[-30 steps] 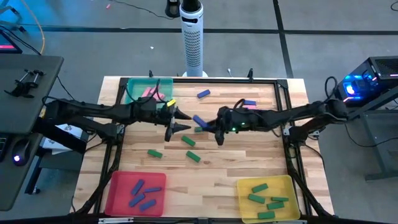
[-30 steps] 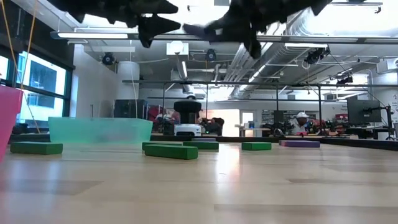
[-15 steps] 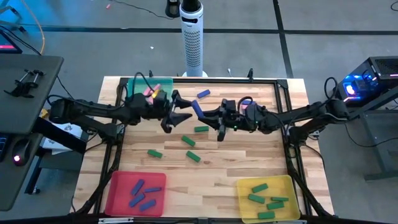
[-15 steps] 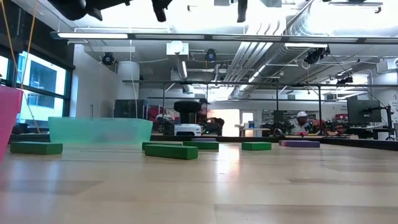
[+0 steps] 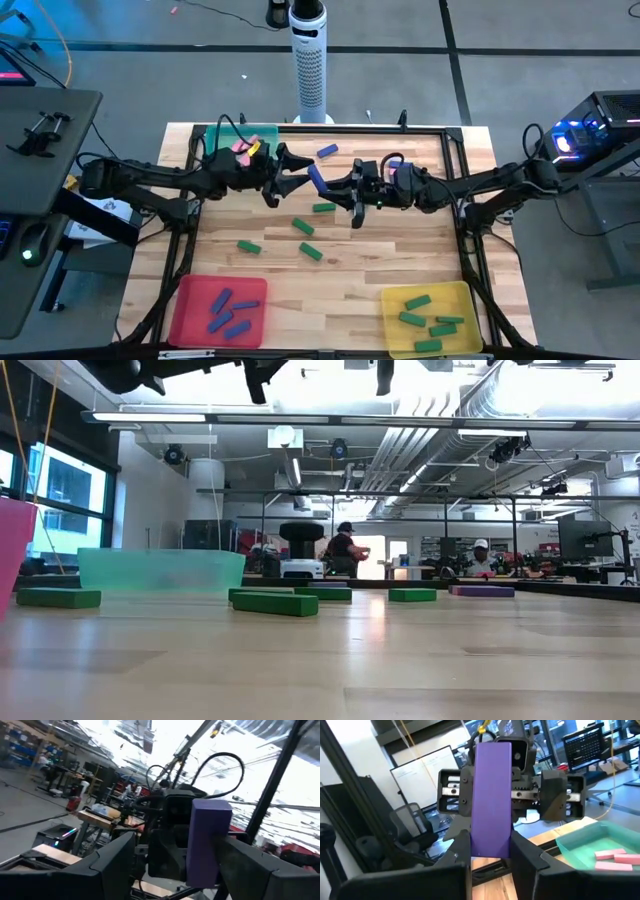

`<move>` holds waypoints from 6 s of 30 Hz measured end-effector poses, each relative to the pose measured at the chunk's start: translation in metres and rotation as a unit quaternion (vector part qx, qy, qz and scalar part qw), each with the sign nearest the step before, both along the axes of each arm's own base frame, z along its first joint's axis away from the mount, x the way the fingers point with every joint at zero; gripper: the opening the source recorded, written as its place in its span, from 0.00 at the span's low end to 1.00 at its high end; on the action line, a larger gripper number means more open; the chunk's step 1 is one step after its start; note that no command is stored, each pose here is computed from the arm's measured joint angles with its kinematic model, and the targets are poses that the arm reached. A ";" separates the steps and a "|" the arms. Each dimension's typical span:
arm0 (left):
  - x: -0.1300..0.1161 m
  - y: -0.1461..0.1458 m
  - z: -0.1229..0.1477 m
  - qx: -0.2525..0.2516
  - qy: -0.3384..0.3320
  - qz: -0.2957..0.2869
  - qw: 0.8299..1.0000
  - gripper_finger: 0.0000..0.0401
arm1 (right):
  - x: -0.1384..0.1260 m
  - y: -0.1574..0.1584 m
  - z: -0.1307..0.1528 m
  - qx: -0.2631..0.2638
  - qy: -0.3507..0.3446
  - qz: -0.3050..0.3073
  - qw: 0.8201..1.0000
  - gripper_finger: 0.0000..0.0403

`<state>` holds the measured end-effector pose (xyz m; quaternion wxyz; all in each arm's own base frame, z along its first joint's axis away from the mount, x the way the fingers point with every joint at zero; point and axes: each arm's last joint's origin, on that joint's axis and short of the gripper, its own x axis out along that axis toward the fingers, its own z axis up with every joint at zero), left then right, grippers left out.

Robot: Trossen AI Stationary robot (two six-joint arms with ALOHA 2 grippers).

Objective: Sort blocks
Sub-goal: Put the blue block into the red bin

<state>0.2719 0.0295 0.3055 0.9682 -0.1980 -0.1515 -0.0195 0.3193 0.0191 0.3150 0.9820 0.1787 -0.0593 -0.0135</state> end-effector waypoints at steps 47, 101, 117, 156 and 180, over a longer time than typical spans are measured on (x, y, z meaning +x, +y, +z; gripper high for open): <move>0.042 0.016 0.004 0.026 0.070 -0.029 0.997 0.29 | -0.009 -0.031 -0.010 0.037 0.098 0.008 0.995 0.20; -0.117 -0.141 -0.026 -0.374 0.561 -0.021 0.738 0.55 | 0.005 -0.191 -0.061 -0.021 0.491 -0.083 0.867 0.43; -0.083 -0.093 0.004 -0.278 0.424 0.075 0.859 0.50 | 0.080 -0.285 -0.158 0.063 0.615 -0.086 0.781 0.39; -0.083 -0.092 0.005 -0.171 0.439 0.059 0.880 0.50 | 0.090 -0.237 -0.173 -0.147 0.700 0.101 0.692 0.48; -0.054 -0.054 0.063 0.012 0.165 0.177 0.970 0.50 | 0.033 -0.117 0.089 -0.186 0.342 0.139 0.911 0.10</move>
